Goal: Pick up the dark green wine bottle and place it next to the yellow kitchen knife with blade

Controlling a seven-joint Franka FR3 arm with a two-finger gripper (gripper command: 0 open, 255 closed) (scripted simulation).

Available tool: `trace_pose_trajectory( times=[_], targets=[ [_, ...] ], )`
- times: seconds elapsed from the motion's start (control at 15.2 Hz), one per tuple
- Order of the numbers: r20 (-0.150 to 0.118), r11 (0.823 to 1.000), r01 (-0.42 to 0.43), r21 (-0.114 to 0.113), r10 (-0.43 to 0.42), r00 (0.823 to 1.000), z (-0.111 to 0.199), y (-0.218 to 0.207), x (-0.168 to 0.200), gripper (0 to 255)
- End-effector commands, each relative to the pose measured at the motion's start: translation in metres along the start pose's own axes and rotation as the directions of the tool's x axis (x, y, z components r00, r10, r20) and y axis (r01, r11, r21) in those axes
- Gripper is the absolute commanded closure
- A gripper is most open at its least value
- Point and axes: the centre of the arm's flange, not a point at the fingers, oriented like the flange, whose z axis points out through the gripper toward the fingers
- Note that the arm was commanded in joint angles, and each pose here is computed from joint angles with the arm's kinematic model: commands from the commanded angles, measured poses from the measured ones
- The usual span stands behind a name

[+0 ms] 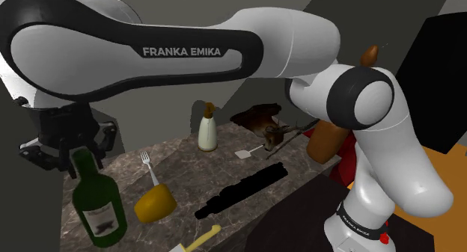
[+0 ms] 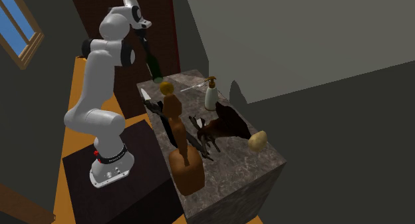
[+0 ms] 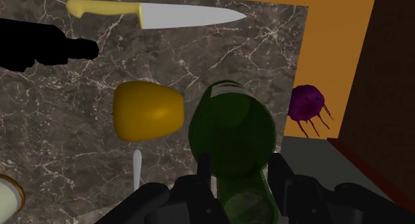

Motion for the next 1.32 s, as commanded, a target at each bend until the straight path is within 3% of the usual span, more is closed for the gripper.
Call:
trace_pose_trajectory(
  times=[0.0, 0.33, 0.86, 0.92, 1.25],
  targets=[
    [-0.001, 1.000, 0.000, 0.001, 0.000, 1.000, 0.011, 0.000, -0.001, 255],
    [-0.001, 1.000, 0.000, 0.001, 0.000, 1.000, 0.040, 0.000, -0.003, 255],
    [-0.001, 1.000, 0.000, 0.001, 0.000, 1.000, 0.040, 0.000, -0.003, 255],
    [-0.001, 1.000, 0.000, 0.001, 0.000, 1.000, 0.040, 0.001, -0.003, 0],
    [-0.001, 1.000, 0.000, 0.001, 0.000, 1.000, 0.040, 0.001, -0.003, 0]
  ],
)
